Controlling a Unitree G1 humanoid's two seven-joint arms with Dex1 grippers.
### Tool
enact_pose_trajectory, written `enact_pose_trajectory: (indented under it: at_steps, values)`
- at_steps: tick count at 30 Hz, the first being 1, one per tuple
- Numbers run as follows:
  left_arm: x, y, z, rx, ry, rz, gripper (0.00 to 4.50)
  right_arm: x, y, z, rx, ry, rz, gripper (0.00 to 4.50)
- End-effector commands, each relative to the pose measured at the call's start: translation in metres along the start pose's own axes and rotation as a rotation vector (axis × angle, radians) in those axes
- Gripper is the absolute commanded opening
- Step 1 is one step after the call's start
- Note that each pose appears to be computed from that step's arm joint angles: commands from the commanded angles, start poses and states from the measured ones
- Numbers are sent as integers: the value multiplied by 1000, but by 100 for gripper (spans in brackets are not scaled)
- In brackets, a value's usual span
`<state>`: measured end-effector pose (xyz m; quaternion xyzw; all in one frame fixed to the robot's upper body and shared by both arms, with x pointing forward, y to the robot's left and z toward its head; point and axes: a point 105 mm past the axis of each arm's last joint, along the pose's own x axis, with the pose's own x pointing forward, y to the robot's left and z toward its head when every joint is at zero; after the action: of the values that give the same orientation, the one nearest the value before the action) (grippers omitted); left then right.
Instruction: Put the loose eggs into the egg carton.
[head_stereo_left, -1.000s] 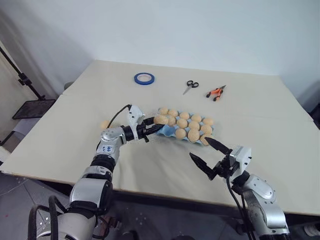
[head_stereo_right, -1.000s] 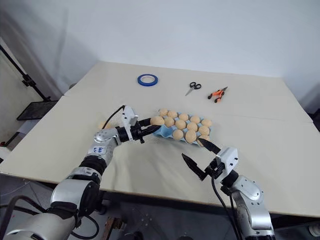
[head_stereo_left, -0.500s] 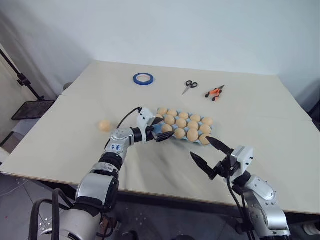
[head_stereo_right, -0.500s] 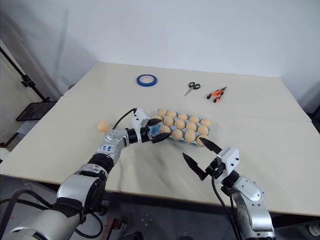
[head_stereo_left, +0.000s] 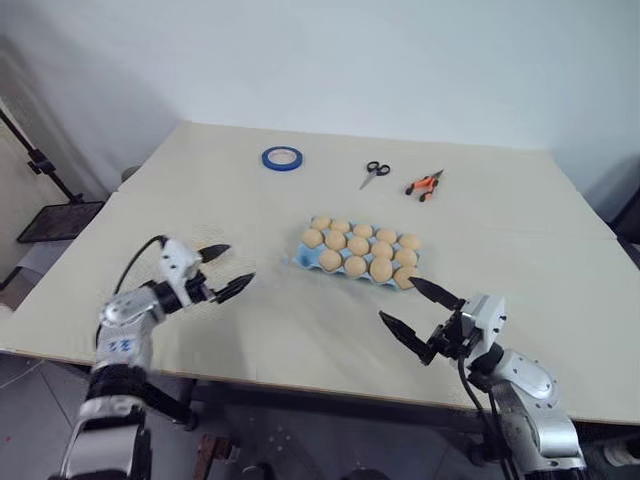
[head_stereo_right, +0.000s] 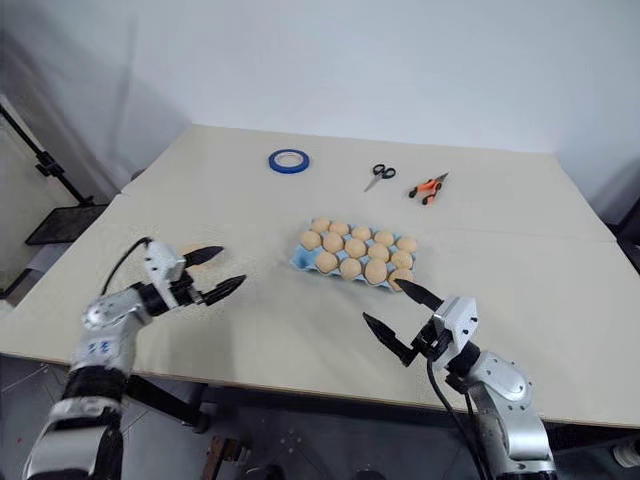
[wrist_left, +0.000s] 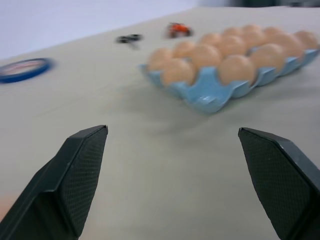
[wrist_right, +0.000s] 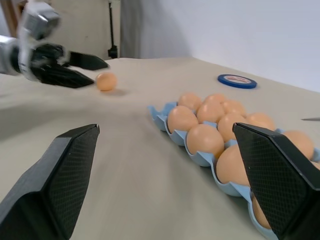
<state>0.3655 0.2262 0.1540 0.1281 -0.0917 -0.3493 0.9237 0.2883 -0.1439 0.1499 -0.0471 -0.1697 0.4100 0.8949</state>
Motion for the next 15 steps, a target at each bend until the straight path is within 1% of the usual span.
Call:
enact_pose_trajectory:
  at_steps: [1, 6, 9, 12, 15]
  values:
    - [-34, 8, 10, 25, -19, 147, 446, 2, -1, 8, -13, -30, 45, 450]
    - [-83, 7, -16, -46, 74, 370, 446, 0, -3, 4, -13, -8, 87, 450]
    - [-97, 7, -23, -75, 99, 467, 446, 0, -6, 3, -15, -1, 97, 450]
    - [-99, 10, -25, -96, 109, 534, 446, 1, -7, 4, -16, 0, 107, 450]
    - [-85, 16, -20, -128, 74, 548, 446, 4, -6, 5, -16, -5, 122, 450]
